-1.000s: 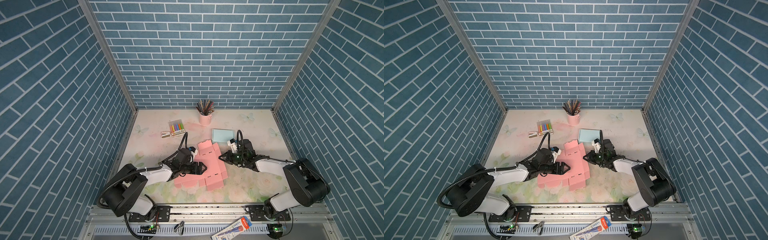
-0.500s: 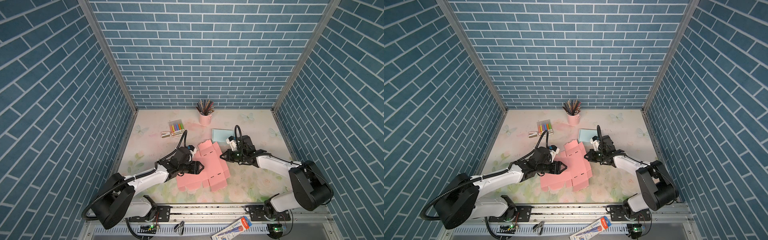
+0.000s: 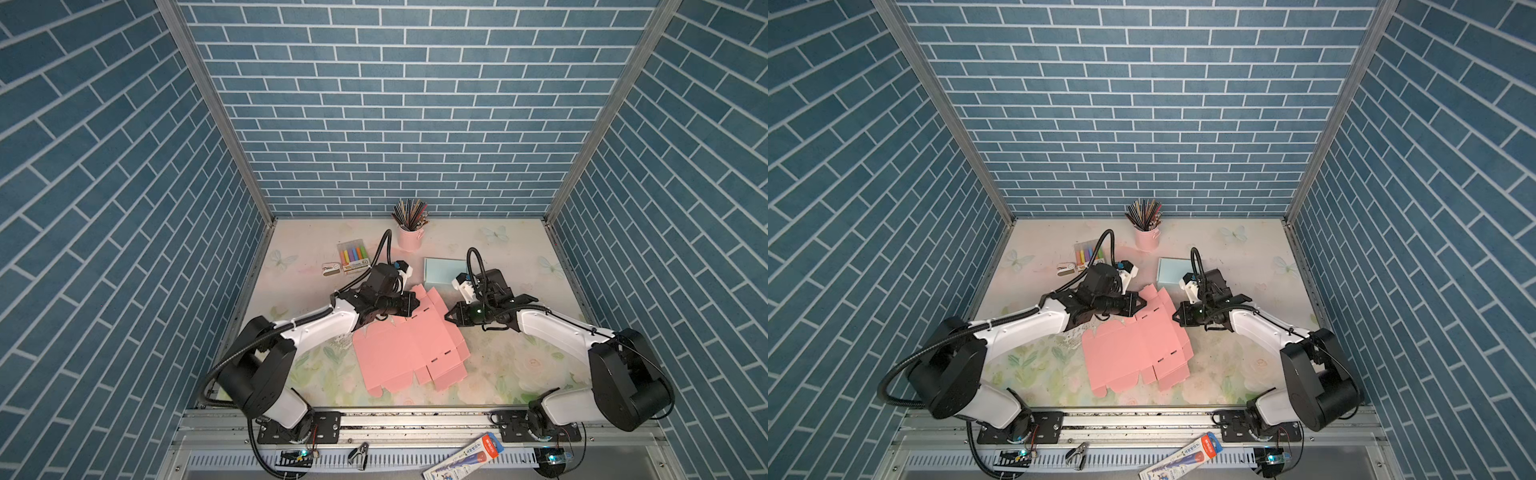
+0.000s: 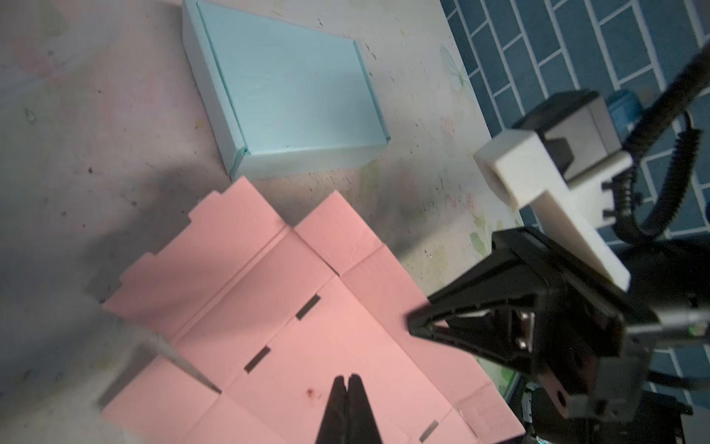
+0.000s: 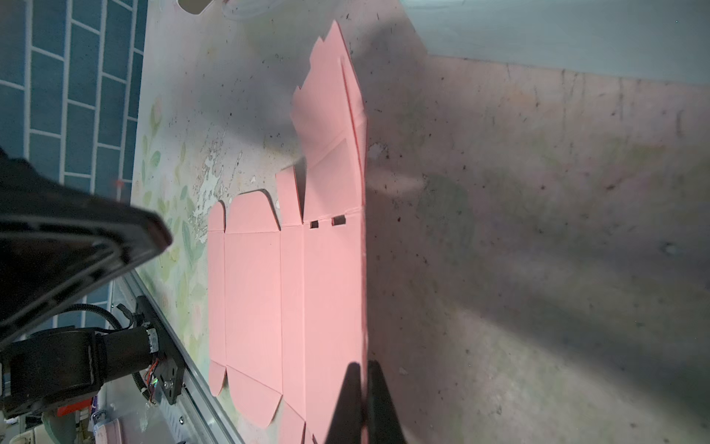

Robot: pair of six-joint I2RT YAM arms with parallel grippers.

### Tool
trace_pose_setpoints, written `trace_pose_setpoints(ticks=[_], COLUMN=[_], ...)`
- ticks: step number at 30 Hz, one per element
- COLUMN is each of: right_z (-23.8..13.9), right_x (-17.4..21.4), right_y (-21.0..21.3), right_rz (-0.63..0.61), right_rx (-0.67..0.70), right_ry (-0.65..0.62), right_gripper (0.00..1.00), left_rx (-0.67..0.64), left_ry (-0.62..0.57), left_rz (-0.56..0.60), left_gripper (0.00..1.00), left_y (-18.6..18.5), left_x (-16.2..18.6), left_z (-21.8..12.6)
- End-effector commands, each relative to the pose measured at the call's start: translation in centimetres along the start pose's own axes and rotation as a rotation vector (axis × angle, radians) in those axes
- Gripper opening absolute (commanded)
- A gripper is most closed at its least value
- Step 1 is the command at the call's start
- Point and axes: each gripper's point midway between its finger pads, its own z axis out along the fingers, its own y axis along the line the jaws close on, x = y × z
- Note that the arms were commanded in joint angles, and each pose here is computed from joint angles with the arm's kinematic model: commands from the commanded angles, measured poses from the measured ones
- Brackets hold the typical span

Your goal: Fold the paper box

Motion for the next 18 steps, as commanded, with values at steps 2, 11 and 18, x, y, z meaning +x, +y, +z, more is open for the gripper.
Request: trace_pose_setpoints(ticks=[2,11,18], right_z=[-1.3,-1.6,-1.5], right_x=[-0.6,-0.2,-0.2], right_y=[0.8,1.3,1.6], right_rz=[-0.066,-0.093,-0.118], right_rx=[0.005,-0.002,-0.001], right_ry=[-0.028,-0.036,-0.028], right_gripper=[0.0,0.0,0.0], left_rx=[0.006,-0.01,-0.036], left_ry=[-0.051,-0.05,-0.074], left_rz=[0.011,0.003,0.026], left_gripper=[0.0,0.0,0.0], left_y=[0.1,0.6,1.0], left_x=[-3.2,-5.9,-7.8], left_z=[1.0,3.6,4.2])
